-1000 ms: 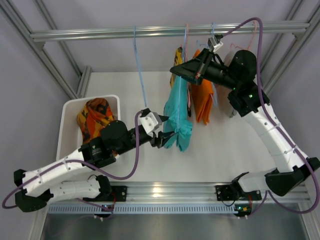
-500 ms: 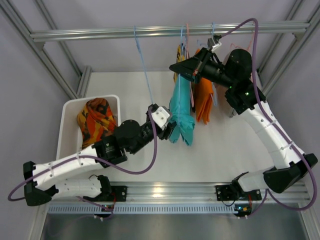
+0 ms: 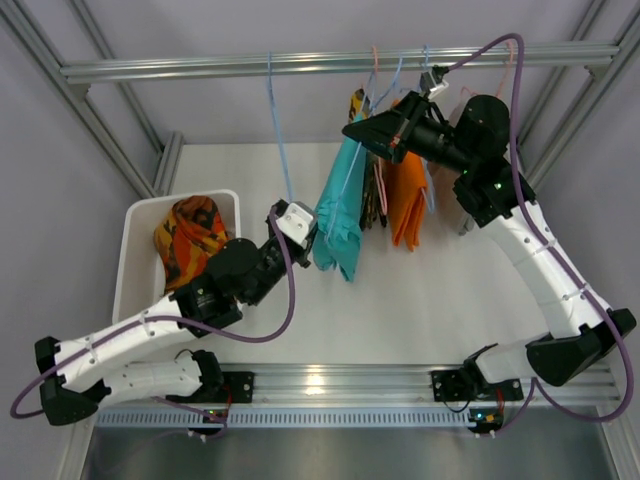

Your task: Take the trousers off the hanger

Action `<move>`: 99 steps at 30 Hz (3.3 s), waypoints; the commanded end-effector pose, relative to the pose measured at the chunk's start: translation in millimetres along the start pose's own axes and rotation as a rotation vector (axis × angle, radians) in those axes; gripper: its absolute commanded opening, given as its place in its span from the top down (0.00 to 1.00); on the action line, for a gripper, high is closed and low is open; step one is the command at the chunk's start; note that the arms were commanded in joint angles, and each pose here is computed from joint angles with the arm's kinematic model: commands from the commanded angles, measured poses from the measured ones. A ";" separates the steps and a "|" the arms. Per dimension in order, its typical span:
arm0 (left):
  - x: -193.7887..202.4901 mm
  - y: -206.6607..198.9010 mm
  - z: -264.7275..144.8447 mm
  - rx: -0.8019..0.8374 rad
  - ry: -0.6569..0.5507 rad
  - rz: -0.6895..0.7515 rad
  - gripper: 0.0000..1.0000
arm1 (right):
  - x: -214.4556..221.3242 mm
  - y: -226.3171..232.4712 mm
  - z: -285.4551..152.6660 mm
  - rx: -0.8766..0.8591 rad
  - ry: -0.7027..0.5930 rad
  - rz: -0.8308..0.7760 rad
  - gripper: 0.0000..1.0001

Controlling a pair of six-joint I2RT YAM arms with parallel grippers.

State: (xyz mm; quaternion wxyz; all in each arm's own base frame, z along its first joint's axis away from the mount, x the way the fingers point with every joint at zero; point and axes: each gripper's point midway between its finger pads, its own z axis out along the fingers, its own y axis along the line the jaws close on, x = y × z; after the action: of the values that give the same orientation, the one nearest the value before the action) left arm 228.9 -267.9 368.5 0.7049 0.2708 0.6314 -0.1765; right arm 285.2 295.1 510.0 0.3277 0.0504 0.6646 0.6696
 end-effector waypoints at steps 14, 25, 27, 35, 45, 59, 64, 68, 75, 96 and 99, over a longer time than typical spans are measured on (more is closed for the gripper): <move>-11.6 -34.1 -18.8 0.211 -0.142 0.059 0.29 | -5.6 58.7 -16.8 -0.156 -0.020 -0.058 1.00; -19.5 -32.7 4.2 0.083 -0.160 0.071 0.23 | -2.0 51.2 -17.4 -0.140 -0.007 -0.042 1.00; -15.8 -22.8 9.1 0.015 -0.140 0.079 0.24 | -0.8 51.5 -18.1 -0.140 -0.004 -0.042 1.00; -17.3 -8.6 11.7 -0.041 -0.176 0.118 0.38 | 2.6 46.4 -18.9 -0.135 0.009 -0.032 1.00; -20.3 -17.2 11.5 0.083 -0.198 0.074 0.29 | -1.1 51.9 -21.5 -0.150 0.001 -0.052 1.00; -25.3 -14.0 25.4 0.041 -0.231 0.131 0.40 | -0.3 51.9 -20.2 -0.156 0.011 -0.048 1.00; -25.4 -8.0 33.1 0.026 -0.214 0.125 0.76 | 1.7 48.2 -24.0 -0.149 0.014 -0.058 1.00; -44.5 -1.9 21.5 0.035 -0.230 0.119 0.99 | -4.5 22.8 -25.0 -0.098 -0.007 -0.067 1.00; -89.9 11.6 -5.2 0.056 -0.284 0.105 1.00 | -21.6 -66.9 -33.6 0.096 -0.066 -0.055 1.00; -115.9 -11.8 0.2 0.193 -0.304 0.112 1.00 | -36.7 -34.4 -39.3 0.012 -0.056 -0.129 1.00; -95.2 -18.4 4.2 0.209 -0.263 0.125 0.98 | -41.3 -2.3 -41.4 -0.051 -0.063 -0.164 1.00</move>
State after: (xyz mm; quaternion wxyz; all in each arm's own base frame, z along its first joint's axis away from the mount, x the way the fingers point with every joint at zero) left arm 221.1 -296.2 378.8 0.6765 0.4218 0.5798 -0.1680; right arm 305.9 247.3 462.0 0.3239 0.0713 0.6887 0.6448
